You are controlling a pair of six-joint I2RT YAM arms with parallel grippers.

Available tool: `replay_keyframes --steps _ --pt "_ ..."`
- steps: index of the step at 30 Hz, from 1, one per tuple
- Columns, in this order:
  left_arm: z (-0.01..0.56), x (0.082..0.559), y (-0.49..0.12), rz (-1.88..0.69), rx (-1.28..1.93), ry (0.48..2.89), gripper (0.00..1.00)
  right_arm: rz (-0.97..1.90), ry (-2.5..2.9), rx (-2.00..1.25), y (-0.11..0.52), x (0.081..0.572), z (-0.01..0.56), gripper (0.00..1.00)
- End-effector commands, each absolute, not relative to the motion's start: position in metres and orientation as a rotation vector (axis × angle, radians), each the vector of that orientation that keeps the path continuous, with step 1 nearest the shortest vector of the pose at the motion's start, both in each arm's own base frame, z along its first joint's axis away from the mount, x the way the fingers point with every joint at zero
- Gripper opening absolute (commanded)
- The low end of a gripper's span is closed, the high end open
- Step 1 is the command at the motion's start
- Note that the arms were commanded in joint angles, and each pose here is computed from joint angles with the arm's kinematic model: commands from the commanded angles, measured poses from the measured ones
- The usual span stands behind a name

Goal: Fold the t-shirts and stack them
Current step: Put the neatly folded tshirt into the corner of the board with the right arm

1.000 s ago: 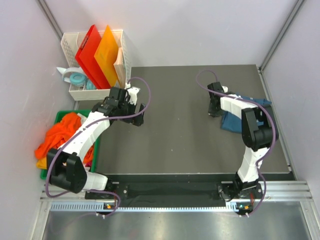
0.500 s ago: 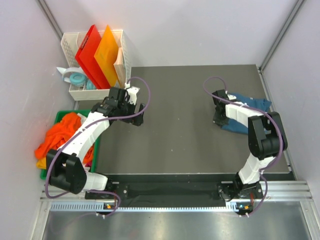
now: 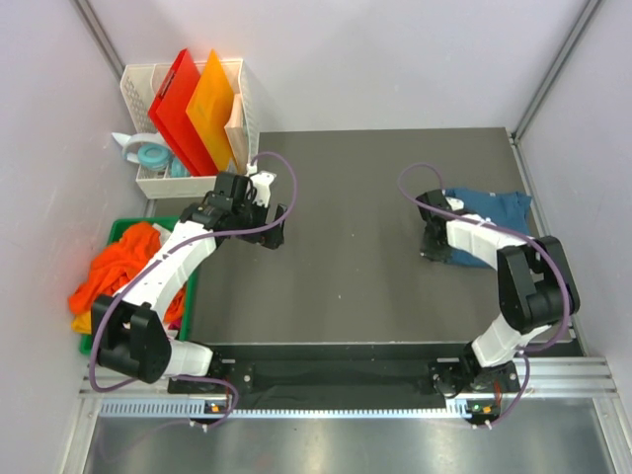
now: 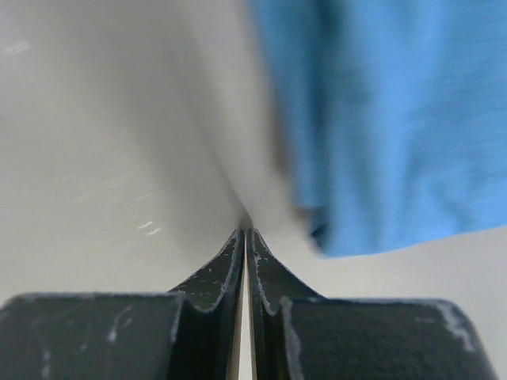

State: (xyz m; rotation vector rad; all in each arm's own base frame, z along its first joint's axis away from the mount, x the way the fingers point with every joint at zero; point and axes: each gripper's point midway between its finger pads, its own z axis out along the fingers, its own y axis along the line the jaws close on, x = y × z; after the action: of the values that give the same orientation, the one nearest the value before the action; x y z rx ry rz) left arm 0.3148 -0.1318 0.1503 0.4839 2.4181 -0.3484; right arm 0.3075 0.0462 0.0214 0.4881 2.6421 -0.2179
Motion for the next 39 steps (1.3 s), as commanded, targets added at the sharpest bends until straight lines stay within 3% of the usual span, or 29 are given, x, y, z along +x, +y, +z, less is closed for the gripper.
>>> replay_keyframes --steps 1,16,22,25,29,32,33,39 --pt "0.162 0.321 -0.136 -0.378 0.473 2.367 0.99 -0.185 2.634 0.451 0.067 0.323 0.033 0.04" --pt "0.167 0.32 -0.128 -0.342 0.463 2.336 0.99 -0.325 2.547 0.594 0.038 0.299 0.044 0.08" --pt "0.164 0.32 -0.124 -0.327 0.453 2.345 0.99 -0.364 2.518 0.683 0.03 0.29 0.046 0.14" --pt "0.165 0.32 -0.122 -0.325 0.447 2.338 0.99 -0.331 2.516 0.665 0.031 0.29 0.045 0.15" --pt "0.168 0.321 -0.12 -0.316 0.453 2.325 0.99 -0.037 2.457 0.386 0.087 0.317 0.067 0.15" --pt "0.171 0.328 -0.105 -0.241 0.379 2.318 0.99 0.04 2.348 0.196 0.123 0.326 0.102 0.24" --pt "0.173 0.331 -0.099 -0.214 0.354 2.313 0.99 0.038 2.31 0.158 0.13 0.327 0.114 0.31" --pt "0.165 0.334 -0.094 -0.222 0.317 2.341 0.99 -0.09 2.09 -0.009 0.178 0.321 0.182 0.49"
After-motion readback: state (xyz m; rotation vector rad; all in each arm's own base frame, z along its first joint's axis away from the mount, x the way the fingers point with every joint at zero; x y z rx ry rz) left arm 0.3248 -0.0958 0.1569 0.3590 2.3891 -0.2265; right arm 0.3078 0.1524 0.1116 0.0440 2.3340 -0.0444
